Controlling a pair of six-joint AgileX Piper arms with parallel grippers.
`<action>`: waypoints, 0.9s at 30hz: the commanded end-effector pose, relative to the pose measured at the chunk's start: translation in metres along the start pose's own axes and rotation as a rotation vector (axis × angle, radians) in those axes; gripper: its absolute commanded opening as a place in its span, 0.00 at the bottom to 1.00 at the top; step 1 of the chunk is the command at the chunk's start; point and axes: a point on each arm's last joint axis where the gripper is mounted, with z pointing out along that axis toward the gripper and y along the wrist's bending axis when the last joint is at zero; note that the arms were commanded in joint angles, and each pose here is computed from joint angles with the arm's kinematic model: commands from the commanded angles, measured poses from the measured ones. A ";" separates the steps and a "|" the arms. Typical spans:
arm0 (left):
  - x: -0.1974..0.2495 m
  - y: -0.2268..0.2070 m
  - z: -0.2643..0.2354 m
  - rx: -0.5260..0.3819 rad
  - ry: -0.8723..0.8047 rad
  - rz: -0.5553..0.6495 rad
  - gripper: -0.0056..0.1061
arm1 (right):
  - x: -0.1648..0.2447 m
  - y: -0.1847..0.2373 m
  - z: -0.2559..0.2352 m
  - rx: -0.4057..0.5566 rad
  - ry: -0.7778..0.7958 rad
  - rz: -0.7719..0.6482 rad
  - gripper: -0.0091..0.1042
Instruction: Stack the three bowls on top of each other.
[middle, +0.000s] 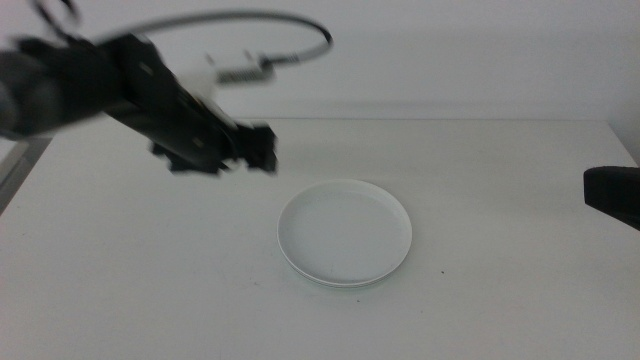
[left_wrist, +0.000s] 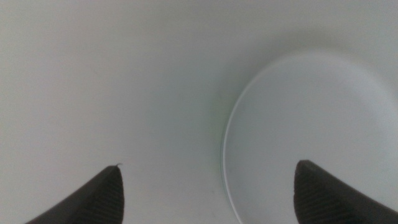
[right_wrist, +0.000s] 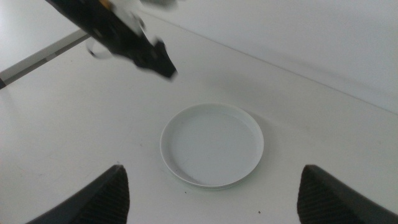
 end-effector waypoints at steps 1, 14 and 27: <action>-0.004 -0.001 -0.049 -0.013 -0.088 0.031 0.89 | 0.001 -0.001 0.000 0.012 -0.005 0.002 0.90; 0.100 0.024 -0.199 -0.256 -0.656 0.014 0.89 | 0.001 -0.001 0.000 0.012 -0.005 0.002 0.90; 0.098 0.025 -0.200 -0.264 -0.675 0.039 0.89 | 0.001 -0.001 0.000 0.012 -0.005 0.002 0.90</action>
